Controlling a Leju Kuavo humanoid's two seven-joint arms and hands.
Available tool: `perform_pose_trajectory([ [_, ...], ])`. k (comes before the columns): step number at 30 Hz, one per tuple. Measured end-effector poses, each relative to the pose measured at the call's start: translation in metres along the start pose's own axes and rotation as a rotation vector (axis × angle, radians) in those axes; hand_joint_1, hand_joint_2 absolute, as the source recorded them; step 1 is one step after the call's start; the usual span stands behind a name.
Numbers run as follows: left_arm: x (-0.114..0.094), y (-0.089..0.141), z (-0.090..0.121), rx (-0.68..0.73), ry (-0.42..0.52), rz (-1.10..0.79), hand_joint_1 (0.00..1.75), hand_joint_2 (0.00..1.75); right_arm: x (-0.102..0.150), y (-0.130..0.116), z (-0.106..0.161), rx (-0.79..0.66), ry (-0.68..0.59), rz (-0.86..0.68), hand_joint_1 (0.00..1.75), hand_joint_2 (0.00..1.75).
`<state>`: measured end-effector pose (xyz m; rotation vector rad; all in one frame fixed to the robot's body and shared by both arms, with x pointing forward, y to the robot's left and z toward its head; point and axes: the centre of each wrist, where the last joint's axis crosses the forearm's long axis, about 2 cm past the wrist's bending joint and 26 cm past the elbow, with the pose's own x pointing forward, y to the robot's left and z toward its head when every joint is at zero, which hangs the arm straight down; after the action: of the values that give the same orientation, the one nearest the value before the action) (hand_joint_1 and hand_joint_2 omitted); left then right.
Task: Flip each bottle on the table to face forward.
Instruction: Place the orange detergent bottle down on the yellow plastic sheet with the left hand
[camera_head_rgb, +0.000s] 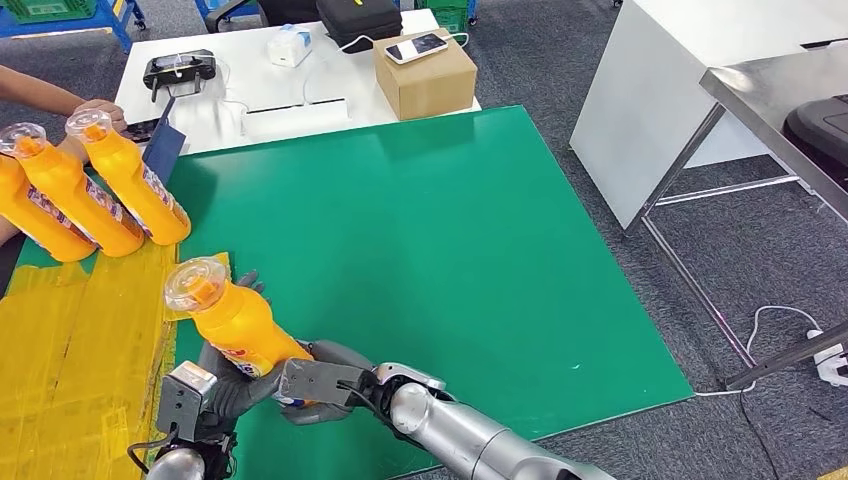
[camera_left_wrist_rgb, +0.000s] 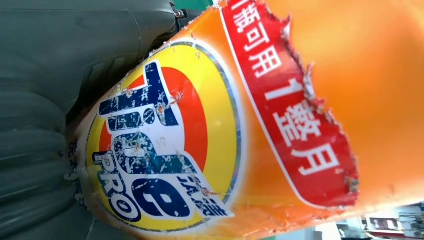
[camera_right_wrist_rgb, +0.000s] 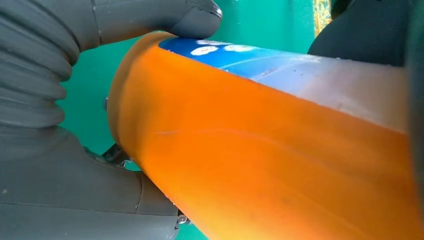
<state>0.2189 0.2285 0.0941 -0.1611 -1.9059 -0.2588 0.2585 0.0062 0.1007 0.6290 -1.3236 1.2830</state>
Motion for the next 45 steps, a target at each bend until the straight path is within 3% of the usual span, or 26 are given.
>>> perform_pose_trajectory([
  [3, -0.001, 0.000, 0.001, -0.002, 0.012, -0.013, 1.69, 1.75, -0.001, 0.001, 0.000, 0.003, 0.007, 0.005, 1.75, 1.75],
  [4, -0.002, 0.000, 0.001, -0.002, 0.015, -0.014, 1.75, 1.75, -0.002, 0.002, 0.000, 0.004, 0.009, 0.006, 1.75, 1.75],
  [23, -0.003, -0.001, 0.003, -0.020, -0.009, 0.002, 1.75, 1.75, -0.008, 0.007, 0.001, -0.029, 0.012, 0.021, 1.75, 1.75],
  [24, -0.004, -0.001, 0.003, -0.020, -0.009, 0.003, 1.75, 1.75, -0.008, 0.007, 0.001, -0.031, 0.012, 0.021, 1.68, 1.75],
  [28, -0.003, 0.000, 0.003, -0.024, -0.017, 0.004, 1.75, 1.75, -0.008, 0.007, 0.002, -0.059, 0.010, 0.049, 0.03, 1.75],
  [30, -0.003, 0.001, 0.004, -0.024, -0.025, -0.005, 1.75, 1.75, -0.009, 0.009, 0.002, -0.080, 0.007, 0.068, 0.00, 1.75],
  [34, 0.003, 0.006, 0.003, 0.010, -0.069, -0.116, 1.75, 1.75, -0.008, 0.008, 0.004, -0.121, -0.017, 0.062, 0.00, 0.00],
  [40, 0.016, 0.032, 0.002, 0.178, -0.136, -0.604, 1.75, 1.75, -0.007, -0.003, 0.021, -0.222, -0.109, 0.013, 0.00, 0.00],
  [45, 0.021, 0.047, 0.005, 0.260, -0.126, -0.868, 1.75, 1.75, -0.008, -0.014, 0.038, -0.265, -0.167, -0.017, 0.00, 0.00],
])
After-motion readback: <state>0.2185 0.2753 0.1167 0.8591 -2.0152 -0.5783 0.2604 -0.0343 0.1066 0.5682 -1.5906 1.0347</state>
